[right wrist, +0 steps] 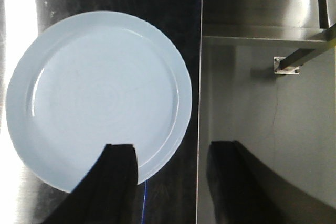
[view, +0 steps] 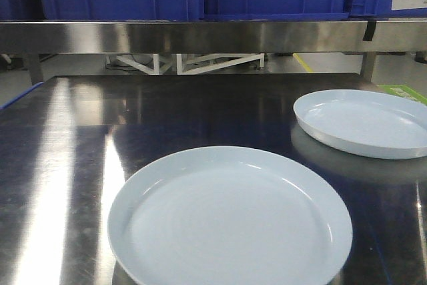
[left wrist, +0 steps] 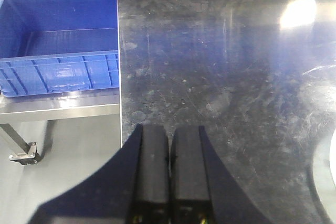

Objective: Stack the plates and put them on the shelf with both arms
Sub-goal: 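Grasp the other plate's rim with the right gripper and lift it, then lower the held plate onto the centered plate and release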

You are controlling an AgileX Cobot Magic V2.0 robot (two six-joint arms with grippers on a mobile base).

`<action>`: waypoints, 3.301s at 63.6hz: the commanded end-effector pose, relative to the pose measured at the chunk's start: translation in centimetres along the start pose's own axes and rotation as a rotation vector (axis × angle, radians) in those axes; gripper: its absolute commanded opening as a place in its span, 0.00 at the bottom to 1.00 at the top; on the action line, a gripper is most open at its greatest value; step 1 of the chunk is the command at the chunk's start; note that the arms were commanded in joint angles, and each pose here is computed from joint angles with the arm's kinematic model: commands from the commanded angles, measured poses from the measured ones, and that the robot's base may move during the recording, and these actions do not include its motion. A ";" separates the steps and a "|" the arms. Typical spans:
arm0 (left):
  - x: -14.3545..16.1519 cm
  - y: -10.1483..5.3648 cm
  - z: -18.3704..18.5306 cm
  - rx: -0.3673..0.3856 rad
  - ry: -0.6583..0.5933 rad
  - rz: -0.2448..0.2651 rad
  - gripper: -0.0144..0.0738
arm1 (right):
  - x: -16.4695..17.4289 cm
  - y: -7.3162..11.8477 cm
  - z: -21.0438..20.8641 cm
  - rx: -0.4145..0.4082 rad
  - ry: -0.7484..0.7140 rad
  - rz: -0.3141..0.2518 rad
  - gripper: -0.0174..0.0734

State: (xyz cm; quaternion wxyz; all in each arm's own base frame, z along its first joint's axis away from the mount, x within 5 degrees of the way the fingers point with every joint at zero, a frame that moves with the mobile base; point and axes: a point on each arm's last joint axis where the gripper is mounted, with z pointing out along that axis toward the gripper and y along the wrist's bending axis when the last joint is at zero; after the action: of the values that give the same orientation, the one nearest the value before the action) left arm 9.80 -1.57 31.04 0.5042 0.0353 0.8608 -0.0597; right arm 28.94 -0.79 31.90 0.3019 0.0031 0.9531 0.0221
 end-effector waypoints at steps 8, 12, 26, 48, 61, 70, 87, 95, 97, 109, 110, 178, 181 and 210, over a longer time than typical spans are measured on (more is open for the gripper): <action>-1.5 -0.1 -0.5 0.007 -0.105 -0.011 0.26 | -1.4 -0.4 2.9 0.007 -0.006 -0.011 0.67; -1.5 -0.1 -0.5 0.007 -0.105 -0.011 0.26 | -1.3 -0.5 4.4 0.006 0.028 -0.008 0.67; -1.5 -0.1 -0.5 0.007 -0.105 -0.011 0.26 | -0.7 -0.8 8.1 0.011 0.115 -0.014 0.67; -1.5 -0.1 -0.5 0.007 -0.105 -0.011 0.26 | -0.6 -1.1 9.9 0.022 0.121 -0.034 0.60; -1.5 -0.1 -0.5 0.007 -0.104 -0.011 0.26 | -0.2 -1.1 10.9 0.019 0.164 -0.032 0.46; -1.5 -0.1 -0.5 0.007 -0.104 -0.011 0.26 | -0.2 -1.1 10.7 0.019 0.160 -0.032 0.33; -1.5 -0.1 -0.5 0.007 -0.102 -0.011 0.26 | -1.1 -0.9 7.6 0.024 0.068 -0.037 0.26; -1.5 -0.1 -0.5 0.007 -0.102 -0.011 0.26 | -1.7 -0.6 4.3 0.021 -0.023 -0.034 0.26; -1.5 -0.1 -0.5 0.007 -0.102 -0.011 0.26 | -1.8 -0.4 3.4 0.009 -0.044 -0.023 0.26; -1.5 -0.1 -0.5 0.007 -0.104 -0.011 0.26 | -1.7 1.8 -2.7 -0.120 -0.172 0.026 0.26; -1.5 -0.1 -0.5 0.007 -0.104 -0.011 0.26 | -1.6 2.1 -3.1 -0.135 -0.180 0.021 0.26; -1.5 -0.1 -0.5 0.007 -0.104 -0.011 0.26 | 5.8 15.4 4.3 -0.461 0.230 -0.330 0.26; -1.5 -0.1 -0.5 0.007 -0.104 -0.011 0.26 | 5.8 15.4 4.3 -0.461 0.230 -0.330 0.26; -1.5 -0.1 -0.5 0.007 -0.104 -0.011 0.26 | 5.4 15.2 2.1 -0.479 0.188 -0.341 0.72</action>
State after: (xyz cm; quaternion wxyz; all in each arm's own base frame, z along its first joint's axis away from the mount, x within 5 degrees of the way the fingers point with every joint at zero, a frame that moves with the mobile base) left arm 9.80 -1.55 31.04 0.5043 0.0344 0.8608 -0.0592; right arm 26.06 14.63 24.67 0.1503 -0.2261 0.9456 0.1794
